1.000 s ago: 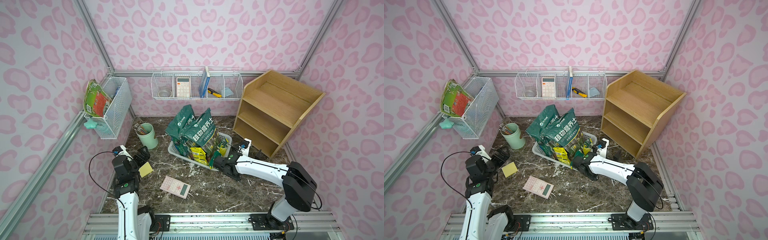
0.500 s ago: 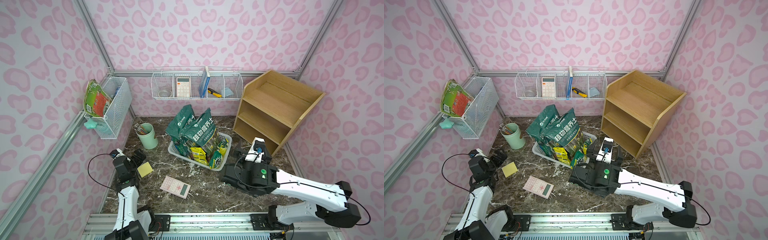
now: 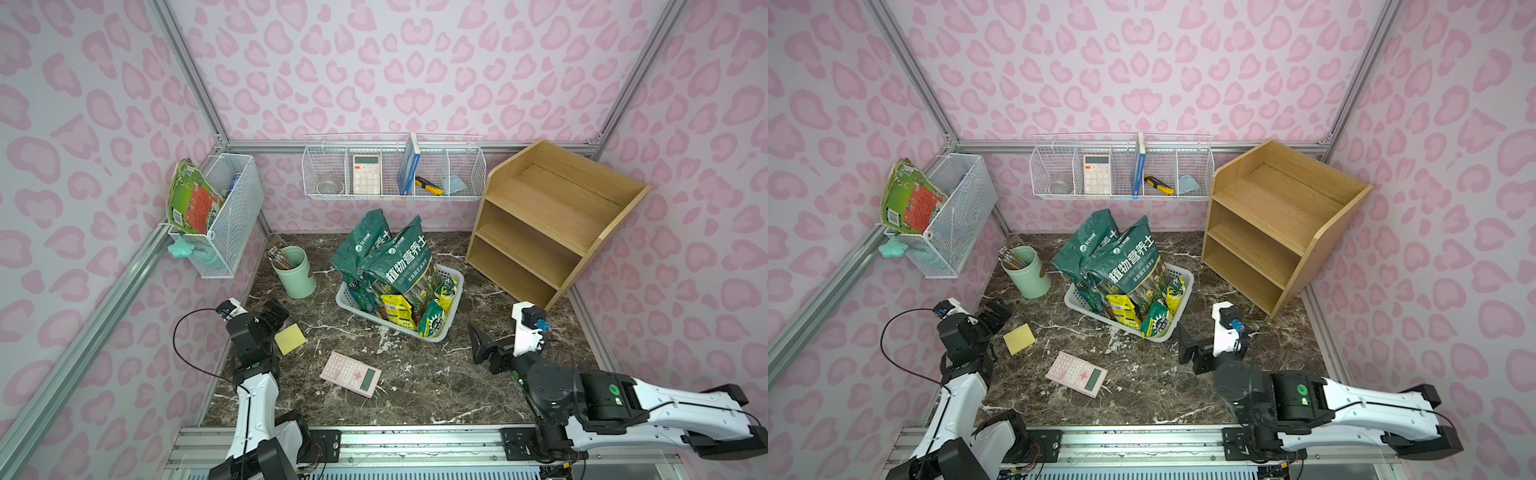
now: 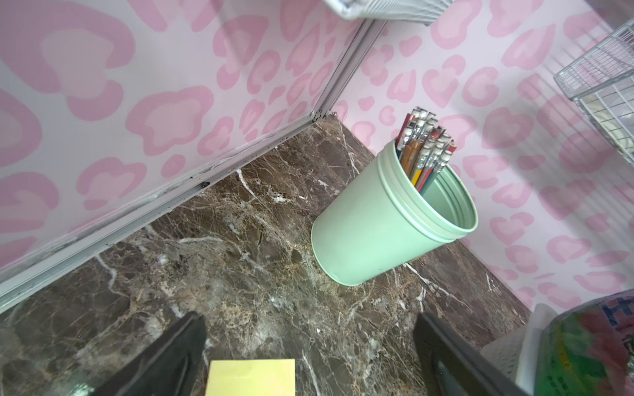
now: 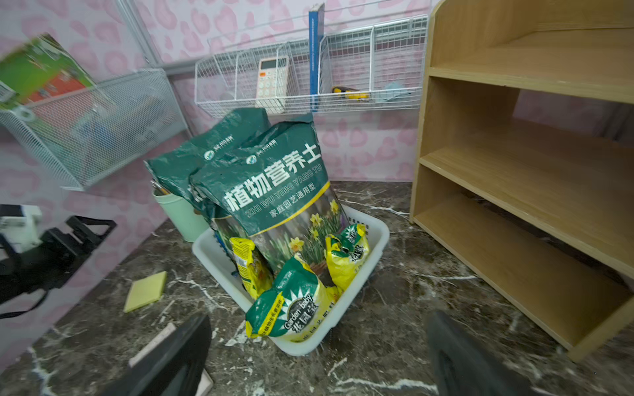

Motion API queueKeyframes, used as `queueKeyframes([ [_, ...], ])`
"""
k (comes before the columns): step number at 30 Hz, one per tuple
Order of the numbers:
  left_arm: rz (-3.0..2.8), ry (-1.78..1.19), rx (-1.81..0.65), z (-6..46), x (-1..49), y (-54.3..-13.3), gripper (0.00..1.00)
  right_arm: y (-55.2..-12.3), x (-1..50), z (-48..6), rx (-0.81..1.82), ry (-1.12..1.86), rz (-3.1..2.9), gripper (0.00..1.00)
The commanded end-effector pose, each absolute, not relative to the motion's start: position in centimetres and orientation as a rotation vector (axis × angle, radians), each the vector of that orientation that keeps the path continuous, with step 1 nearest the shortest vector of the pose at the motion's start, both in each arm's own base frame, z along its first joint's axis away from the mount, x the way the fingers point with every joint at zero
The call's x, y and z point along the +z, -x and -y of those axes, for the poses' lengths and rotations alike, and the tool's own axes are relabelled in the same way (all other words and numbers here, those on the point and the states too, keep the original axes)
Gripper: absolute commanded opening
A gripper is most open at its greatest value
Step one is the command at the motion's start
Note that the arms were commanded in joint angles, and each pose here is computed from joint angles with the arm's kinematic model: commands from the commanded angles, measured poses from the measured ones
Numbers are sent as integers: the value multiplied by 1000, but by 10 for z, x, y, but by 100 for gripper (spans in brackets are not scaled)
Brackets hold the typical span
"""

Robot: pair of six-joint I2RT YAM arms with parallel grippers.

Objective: Take down the fertilizer bag from the shelf
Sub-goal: Reset both arms

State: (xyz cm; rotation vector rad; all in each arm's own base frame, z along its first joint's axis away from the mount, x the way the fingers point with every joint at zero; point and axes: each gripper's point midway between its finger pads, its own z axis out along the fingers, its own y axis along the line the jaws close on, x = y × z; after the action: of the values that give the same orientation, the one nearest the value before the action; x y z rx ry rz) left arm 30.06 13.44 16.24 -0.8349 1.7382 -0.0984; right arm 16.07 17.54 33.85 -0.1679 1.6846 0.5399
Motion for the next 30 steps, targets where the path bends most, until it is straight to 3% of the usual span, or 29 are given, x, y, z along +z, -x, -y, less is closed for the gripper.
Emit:
queueKeyframes([
  [1, -1717, 819, -59, -138, 167, -299, 99, -156, 400, -171, 647, 199, -1415, 100],
  [4, -1739, 820, -49, -140, 161, -301, 100, -181, 385, -150, 373, 168, -1410, 100],
  [7, -1803, 819, -55, -140, 148, -307, 100, -200, 367, -152, 323, 193, -1364, 100],
  [10, -1878, 845, -84, -139, 124, -314, 100, -253, 329, -136, 182, 176, -1440, 100],
  [14, -1961, 901, -163, -136, 88, -325, 100, -323, 255, -57, 105, 13, -1597, 100],
  [18, -2002, 889, -275, -128, 70, -338, 100, -303, 231, -14, -93, 18, -1378, 100],
  [21, -1943, 810, -310, -124, 81, -342, 100, -322, 182, 9, -165, -52, -1536, 100],
  [30, -1781, 515, -359, -114, 116, -352, 100, -358, 140, -19, -67, 146, -1596, 100],
])
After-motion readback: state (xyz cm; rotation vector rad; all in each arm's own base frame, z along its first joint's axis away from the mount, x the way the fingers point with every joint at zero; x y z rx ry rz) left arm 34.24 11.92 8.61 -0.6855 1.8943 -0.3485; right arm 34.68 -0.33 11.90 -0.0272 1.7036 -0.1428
